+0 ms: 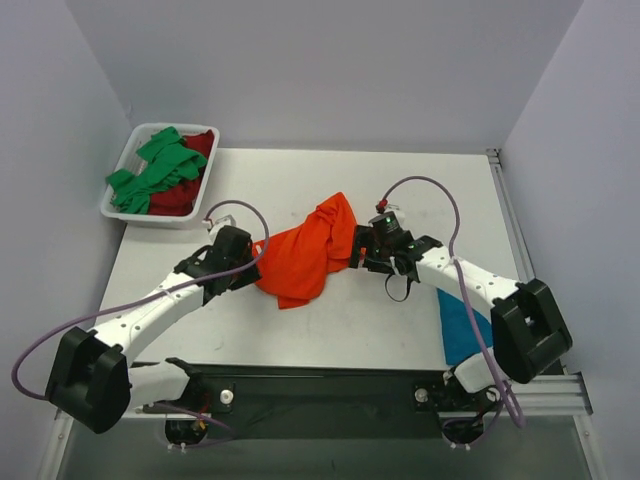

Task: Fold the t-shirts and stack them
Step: Move the tshirt to the center of the board, then flatten out the tshirt

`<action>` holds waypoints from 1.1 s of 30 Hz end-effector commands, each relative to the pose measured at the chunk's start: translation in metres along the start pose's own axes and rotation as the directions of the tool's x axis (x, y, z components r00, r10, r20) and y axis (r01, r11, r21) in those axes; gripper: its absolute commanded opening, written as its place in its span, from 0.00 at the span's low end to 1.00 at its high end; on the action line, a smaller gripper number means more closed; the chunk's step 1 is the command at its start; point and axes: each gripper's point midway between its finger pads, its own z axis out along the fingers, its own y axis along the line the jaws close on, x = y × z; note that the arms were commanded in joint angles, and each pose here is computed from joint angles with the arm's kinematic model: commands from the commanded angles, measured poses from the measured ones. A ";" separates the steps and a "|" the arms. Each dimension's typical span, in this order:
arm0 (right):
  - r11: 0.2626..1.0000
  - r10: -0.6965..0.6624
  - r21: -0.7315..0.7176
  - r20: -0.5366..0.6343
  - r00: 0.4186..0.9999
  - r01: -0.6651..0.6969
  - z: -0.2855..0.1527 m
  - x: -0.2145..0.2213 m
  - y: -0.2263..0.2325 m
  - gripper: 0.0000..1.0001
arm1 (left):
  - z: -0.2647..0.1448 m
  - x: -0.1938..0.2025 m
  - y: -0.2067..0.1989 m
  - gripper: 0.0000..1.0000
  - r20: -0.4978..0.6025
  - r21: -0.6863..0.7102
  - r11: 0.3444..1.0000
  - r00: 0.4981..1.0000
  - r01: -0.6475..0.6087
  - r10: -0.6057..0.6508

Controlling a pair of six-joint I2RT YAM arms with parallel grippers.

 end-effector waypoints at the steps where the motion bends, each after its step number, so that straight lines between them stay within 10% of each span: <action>1: 0.997 0.024 -0.077 0.065 0.998 -0.019 0.018 -0.041 0.021 0.74 | 0.013 0.010 0.001 0.45 -0.056 0.053 0.994 0.994 0.097 -0.094; 21: 0.989 0.141 -0.049 0.026 0.990 -0.139 0.059 -0.060 0.023 0.43 | 0.064 0.033 0.013 0.46 -0.151 0.054 0.985 0.977 0.162 -0.152; 33: 0.986 0.169 -0.007 0.013 0.985 -0.169 0.046 -0.070 -0.004 0.00 | 0.048 0.000 -0.005 0.01 -0.096 0.105 0.981 0.983 0.164 -0.154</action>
